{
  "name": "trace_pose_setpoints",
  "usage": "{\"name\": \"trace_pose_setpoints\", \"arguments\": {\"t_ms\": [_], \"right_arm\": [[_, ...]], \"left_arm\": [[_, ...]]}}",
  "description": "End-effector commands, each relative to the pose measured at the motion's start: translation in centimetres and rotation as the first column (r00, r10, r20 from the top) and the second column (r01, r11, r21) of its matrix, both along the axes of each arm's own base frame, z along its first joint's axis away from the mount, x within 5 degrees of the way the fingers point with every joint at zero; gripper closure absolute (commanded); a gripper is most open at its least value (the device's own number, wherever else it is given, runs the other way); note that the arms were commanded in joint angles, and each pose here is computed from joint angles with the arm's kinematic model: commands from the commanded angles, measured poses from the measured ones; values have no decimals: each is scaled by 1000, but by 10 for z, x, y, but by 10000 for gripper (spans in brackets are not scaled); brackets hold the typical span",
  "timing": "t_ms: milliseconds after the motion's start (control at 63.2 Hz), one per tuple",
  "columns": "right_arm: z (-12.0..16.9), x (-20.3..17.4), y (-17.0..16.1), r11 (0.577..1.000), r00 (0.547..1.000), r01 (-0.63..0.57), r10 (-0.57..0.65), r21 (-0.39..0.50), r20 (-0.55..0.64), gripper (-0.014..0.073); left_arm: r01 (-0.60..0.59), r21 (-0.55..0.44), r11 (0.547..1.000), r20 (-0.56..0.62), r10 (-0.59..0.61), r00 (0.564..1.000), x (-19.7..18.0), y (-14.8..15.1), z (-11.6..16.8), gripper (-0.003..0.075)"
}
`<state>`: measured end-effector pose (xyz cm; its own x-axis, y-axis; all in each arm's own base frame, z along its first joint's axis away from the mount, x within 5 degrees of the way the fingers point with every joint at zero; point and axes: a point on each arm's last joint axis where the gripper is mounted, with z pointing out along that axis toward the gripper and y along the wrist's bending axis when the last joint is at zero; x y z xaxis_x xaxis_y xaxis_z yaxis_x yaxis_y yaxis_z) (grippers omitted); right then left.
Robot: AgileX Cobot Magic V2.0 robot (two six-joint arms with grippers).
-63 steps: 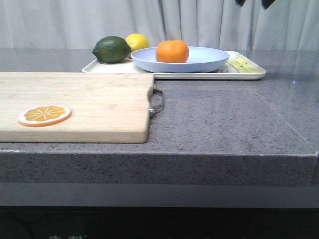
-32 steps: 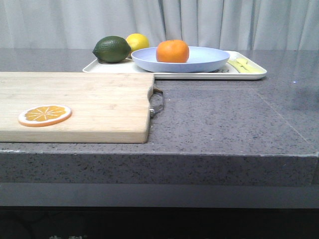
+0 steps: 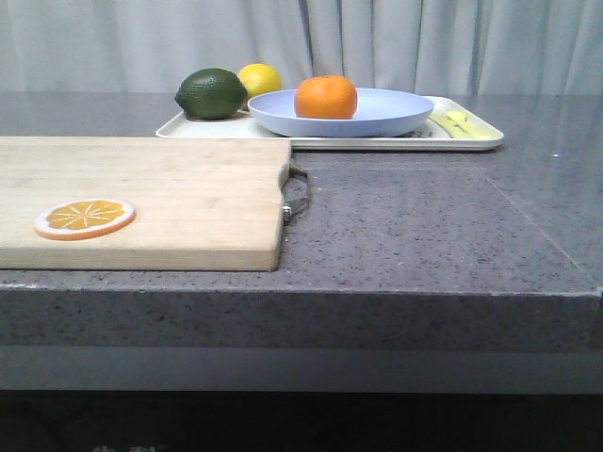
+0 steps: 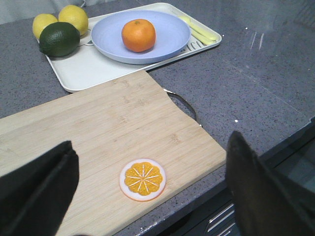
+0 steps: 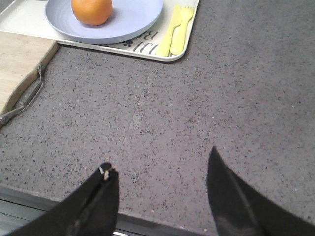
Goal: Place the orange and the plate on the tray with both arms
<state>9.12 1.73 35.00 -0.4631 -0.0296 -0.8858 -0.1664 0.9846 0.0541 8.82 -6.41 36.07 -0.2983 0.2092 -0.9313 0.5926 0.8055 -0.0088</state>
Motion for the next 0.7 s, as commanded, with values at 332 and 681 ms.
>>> {"name": "trace_pose_setpoints", "arguments": {"t_ms": [332,681], "right_arm": [[-4,-20,-4,1000,992,4,-4,-1,128,274],[-4,-20,-4,1000,992,4,-4,-2,125,551]], "left_arm": [[-6,-75,997,76,12,997,1,0,15,344],[-6,-75,997,76,12,997,1,0,15,738]]}}
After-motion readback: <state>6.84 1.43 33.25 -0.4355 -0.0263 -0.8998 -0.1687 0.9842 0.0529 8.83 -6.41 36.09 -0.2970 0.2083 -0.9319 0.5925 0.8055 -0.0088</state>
